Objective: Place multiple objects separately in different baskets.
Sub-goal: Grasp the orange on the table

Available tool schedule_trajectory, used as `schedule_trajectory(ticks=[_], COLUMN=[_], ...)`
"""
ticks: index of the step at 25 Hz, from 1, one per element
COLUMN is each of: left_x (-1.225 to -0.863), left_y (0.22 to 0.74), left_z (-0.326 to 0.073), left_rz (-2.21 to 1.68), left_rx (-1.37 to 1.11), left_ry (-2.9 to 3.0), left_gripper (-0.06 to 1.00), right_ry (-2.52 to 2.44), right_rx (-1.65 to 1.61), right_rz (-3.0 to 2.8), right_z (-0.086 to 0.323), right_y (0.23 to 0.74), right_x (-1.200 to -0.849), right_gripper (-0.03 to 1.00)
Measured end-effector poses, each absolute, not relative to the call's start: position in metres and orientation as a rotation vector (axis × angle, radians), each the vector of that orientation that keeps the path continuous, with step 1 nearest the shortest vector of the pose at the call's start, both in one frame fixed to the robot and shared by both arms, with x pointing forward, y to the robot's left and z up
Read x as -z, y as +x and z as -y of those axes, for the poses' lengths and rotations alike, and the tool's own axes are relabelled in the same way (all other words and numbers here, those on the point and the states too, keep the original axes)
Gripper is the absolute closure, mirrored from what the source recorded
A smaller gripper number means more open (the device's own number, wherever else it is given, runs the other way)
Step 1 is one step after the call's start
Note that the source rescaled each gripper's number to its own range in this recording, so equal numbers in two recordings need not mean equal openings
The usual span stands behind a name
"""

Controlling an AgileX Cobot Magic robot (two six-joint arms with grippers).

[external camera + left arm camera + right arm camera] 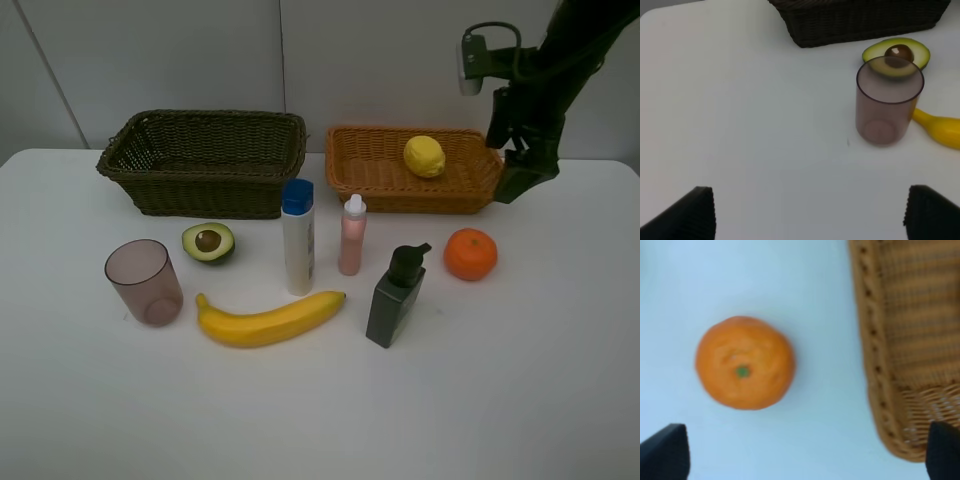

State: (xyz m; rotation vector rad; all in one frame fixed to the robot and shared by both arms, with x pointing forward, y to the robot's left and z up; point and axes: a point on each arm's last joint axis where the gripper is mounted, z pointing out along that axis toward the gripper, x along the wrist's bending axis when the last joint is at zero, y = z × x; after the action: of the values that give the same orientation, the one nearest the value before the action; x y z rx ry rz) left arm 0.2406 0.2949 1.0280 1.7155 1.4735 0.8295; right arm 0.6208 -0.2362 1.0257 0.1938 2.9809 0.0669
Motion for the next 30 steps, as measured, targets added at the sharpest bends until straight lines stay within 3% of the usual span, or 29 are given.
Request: schedule_trajectory(ticks=[30], left_x=[-1.028], left_y=[0.241], left_z=[-0.295], left_rz=[-1.474], left_rx=[-0.829], left_ry=[1.716], left_gripper=[-0.05], right_ry=[0.336], right_rx=[-0.172], right_rz=[-2.979], right_z=[0.234], right_y=[0.598], right_x=[-0.939], right_gripper=[-0.03])
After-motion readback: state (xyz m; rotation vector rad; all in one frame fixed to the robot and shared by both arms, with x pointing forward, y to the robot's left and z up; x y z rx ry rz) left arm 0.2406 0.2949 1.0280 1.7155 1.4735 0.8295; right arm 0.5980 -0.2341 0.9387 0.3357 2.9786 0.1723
